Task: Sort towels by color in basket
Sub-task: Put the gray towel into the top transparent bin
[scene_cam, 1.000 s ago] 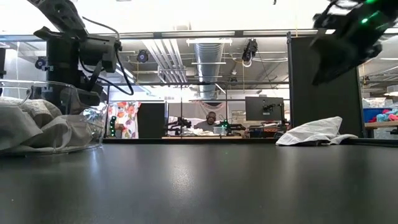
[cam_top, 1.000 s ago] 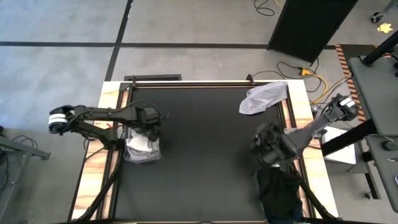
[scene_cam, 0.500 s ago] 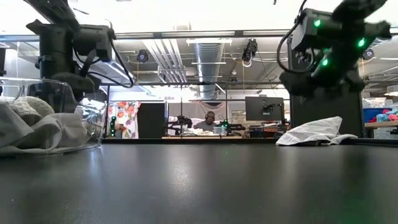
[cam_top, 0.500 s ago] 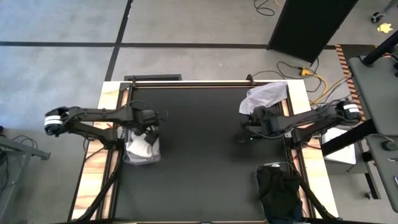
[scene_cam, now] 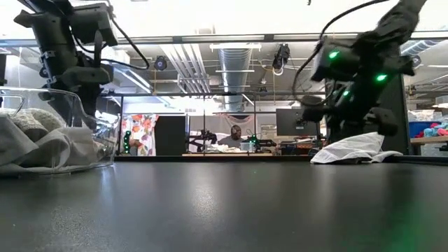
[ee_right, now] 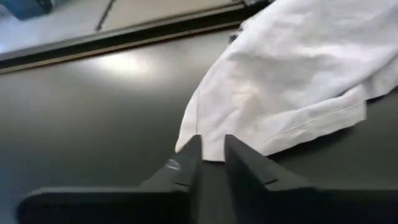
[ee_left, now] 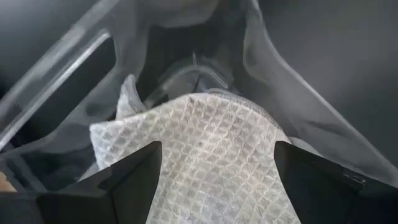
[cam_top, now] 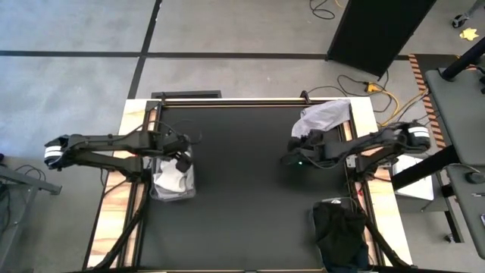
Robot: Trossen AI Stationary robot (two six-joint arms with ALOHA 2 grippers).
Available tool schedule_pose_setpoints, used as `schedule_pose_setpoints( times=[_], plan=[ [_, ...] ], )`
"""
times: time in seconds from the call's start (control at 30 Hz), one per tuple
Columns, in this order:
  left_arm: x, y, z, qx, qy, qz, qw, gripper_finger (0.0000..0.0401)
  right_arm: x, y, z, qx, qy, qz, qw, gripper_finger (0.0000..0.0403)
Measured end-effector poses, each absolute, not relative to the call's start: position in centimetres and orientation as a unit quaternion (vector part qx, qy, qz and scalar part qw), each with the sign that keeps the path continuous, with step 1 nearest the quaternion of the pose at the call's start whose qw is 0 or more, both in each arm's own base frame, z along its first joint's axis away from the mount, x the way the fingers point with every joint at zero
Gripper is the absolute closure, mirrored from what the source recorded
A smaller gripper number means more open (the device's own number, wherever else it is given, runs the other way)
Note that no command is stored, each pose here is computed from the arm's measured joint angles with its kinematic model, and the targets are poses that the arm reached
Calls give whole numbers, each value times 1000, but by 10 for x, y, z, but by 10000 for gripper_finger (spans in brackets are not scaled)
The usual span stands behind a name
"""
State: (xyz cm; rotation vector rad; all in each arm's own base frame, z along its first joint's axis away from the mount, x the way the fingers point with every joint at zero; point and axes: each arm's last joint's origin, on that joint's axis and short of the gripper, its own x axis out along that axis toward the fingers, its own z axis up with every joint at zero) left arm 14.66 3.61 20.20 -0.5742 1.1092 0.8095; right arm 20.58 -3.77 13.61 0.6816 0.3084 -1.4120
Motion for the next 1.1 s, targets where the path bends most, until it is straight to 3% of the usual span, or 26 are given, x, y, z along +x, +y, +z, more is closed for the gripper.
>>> schedule_pose_setpoints(
  times=[0.13, 0.6, 0.83, 1.1],
  plan=[
    [143, 36, 206, -252, 489, 377, 745, 106, 226, -45, 127, 299, 164, -645, 684, 387],
    [128, 31, 226, -259, 410, 370, 793, 107, 250, -91, 98, 301, 244, -708, 590, 390],
    [129, 24, 239, -250, 347, 329, 842, 107, 265, -94, 91, 288, 309, -632, 650, 390],
    [149, 13, 256, -224, 247, 268, 904, 107, 298, -43, 101, 309, 361, -496, 727, 390]
  ],
)
